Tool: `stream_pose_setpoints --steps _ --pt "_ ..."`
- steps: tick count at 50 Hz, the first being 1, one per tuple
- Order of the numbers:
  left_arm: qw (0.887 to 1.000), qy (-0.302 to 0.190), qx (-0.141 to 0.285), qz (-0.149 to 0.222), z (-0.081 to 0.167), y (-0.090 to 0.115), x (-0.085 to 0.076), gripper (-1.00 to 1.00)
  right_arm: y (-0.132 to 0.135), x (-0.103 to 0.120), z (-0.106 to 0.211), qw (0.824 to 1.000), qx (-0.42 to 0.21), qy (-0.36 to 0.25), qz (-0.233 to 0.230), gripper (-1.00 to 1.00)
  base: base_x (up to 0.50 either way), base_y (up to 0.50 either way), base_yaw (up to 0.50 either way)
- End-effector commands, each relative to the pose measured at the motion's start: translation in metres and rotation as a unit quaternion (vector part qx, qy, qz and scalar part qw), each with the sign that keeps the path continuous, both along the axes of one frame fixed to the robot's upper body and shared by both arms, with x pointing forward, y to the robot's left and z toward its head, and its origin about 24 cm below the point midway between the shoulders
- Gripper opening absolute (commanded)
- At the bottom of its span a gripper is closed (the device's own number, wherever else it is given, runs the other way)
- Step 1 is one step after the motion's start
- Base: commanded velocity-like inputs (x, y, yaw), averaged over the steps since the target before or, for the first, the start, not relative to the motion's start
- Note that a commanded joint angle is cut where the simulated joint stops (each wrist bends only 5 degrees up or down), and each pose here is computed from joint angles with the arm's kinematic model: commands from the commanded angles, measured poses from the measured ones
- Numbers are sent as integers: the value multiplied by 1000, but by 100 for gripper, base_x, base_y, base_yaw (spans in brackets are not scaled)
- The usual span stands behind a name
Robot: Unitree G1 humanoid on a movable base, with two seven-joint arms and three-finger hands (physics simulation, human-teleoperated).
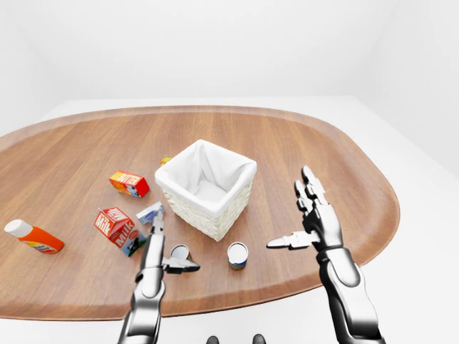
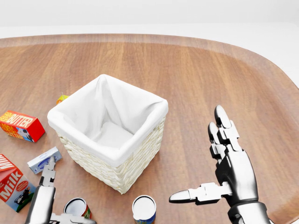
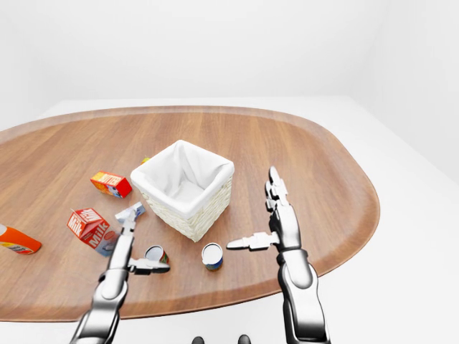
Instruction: Pick up the tomato sauce, and put it in the basket.
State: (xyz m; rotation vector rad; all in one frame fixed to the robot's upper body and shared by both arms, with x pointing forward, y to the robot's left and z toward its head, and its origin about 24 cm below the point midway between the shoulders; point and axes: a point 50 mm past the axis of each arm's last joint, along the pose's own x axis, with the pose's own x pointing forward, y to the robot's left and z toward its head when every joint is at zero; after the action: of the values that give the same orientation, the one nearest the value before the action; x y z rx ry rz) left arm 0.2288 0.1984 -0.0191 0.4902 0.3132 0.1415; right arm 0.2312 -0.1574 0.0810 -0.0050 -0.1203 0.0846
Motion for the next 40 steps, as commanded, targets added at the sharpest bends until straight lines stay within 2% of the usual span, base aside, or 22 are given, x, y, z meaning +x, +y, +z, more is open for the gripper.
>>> stream_pose_setpoints --steps 1,40 --pt "1000 3 -1 -1 -5 0 1 100 0 0 -2 1000 0 5 0 100 0 0 0" --pt "1000 24 -12 14 -25 9 2 100 1 -1 -4 1000 -2 8 1 100 0 0 0"
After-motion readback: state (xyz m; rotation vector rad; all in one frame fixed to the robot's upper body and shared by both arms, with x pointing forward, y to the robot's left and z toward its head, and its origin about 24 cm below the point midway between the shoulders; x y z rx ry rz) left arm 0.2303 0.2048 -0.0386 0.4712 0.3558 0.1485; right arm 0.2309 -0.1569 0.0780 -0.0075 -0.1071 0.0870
